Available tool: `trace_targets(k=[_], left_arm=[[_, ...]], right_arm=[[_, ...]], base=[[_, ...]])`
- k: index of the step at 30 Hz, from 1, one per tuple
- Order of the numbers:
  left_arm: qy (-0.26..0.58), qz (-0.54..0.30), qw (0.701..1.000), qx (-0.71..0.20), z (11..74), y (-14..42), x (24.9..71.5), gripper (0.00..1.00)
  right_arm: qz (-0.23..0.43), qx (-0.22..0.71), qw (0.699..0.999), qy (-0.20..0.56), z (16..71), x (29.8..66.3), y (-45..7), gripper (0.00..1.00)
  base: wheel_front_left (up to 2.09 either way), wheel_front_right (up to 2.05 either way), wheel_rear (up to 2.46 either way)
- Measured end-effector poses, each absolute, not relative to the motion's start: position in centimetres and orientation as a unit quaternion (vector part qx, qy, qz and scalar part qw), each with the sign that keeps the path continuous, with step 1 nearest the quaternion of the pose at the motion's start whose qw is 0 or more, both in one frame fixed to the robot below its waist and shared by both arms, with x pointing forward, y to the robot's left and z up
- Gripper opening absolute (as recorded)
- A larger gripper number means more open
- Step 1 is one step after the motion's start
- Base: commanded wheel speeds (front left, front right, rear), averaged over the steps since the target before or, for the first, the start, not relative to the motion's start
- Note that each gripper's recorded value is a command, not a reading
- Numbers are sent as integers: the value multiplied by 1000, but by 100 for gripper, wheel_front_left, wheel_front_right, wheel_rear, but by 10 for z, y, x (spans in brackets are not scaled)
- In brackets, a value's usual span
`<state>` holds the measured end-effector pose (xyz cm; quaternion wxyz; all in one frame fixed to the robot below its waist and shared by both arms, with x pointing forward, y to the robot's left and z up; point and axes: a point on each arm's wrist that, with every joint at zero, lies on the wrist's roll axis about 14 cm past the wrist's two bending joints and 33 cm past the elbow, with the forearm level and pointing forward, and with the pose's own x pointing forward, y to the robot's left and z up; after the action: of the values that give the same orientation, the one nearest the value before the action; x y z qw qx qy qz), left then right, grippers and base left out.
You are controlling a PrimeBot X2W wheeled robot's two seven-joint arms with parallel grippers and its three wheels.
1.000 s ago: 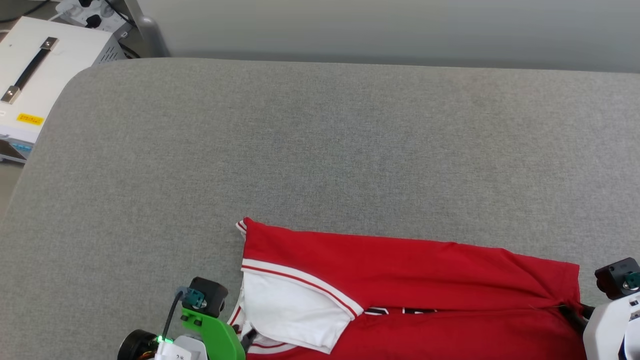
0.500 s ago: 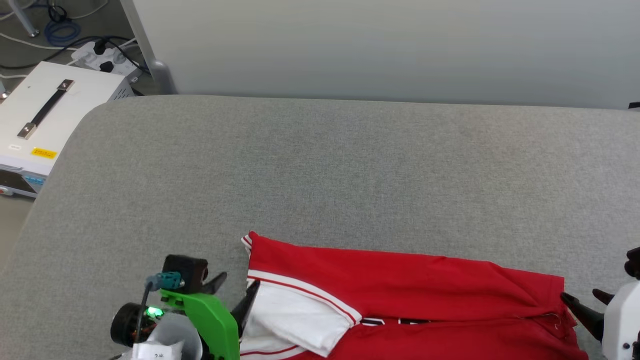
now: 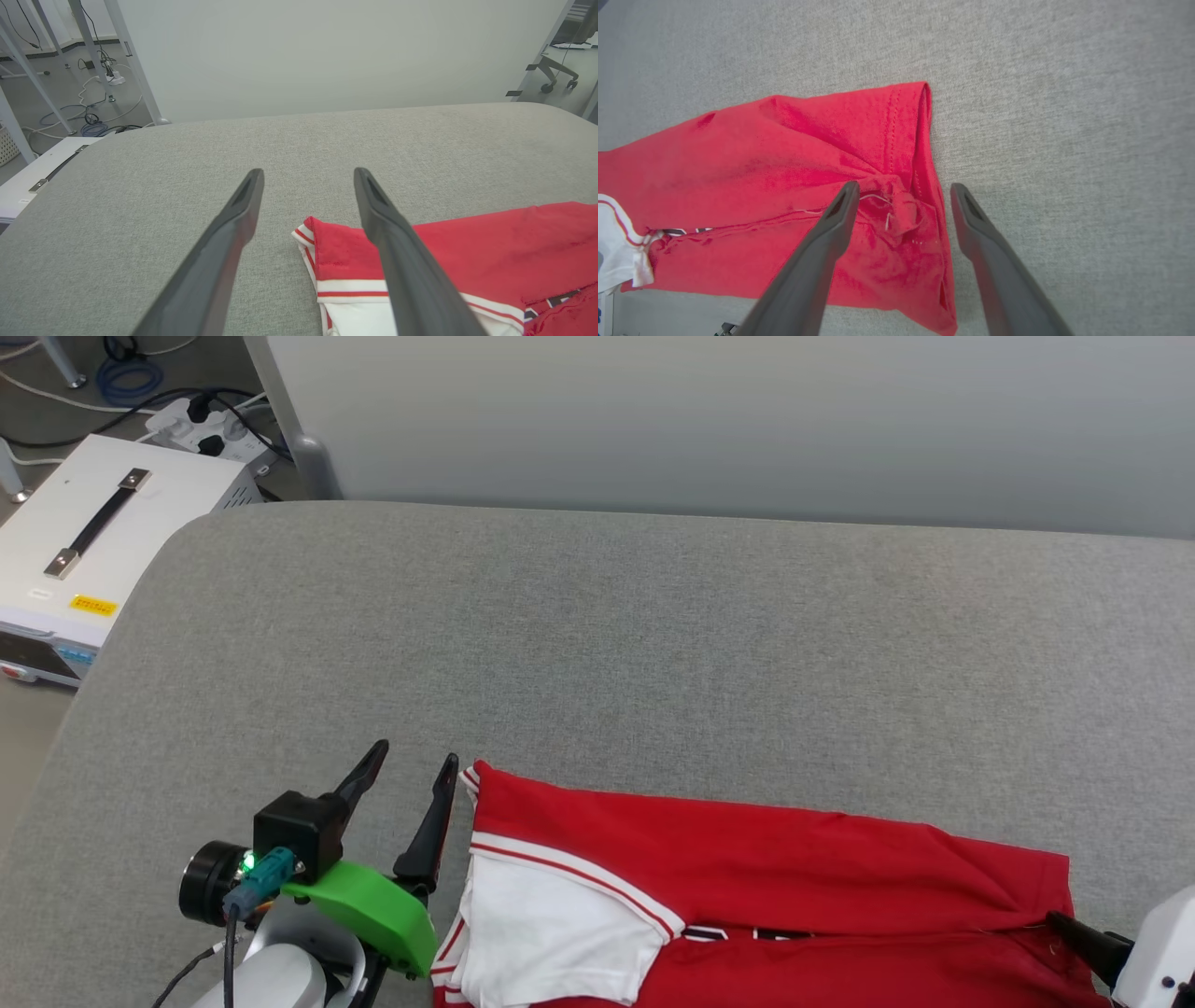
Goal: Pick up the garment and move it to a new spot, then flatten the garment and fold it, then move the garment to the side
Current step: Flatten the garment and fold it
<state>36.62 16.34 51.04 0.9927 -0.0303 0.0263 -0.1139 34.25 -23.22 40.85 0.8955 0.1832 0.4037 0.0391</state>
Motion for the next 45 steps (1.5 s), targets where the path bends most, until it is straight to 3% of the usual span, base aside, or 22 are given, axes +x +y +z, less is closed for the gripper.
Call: trace_targets(k=[8,25,26,28,39,45], left_arm=[[15,-84,996,-24,509,183,372,100],[23,-73,997,-32,495,192,378,100],[23,-74,996,-32,495,191,378,100],[23,-75,996,-34,494,191,377,100],[20,-75,996,-40,495,189,373,100],[20,-76,996,-45,494,186,372,100]], right_arm=[[8,195,877,440,383,335,-234,100],[56,215,855,469,361,335,-191,100],[57,215,855,468,361,335,-191,96],[57,212,857,467,361,335,-191,1],[29,203,881,426,369,341,-216,0],[-17,169,905,390,377,347,-259,0]], base=[[0,0,0],[0,0,0],[0,0,0],[0,0,0],[0,0,0],[0,0,0]])
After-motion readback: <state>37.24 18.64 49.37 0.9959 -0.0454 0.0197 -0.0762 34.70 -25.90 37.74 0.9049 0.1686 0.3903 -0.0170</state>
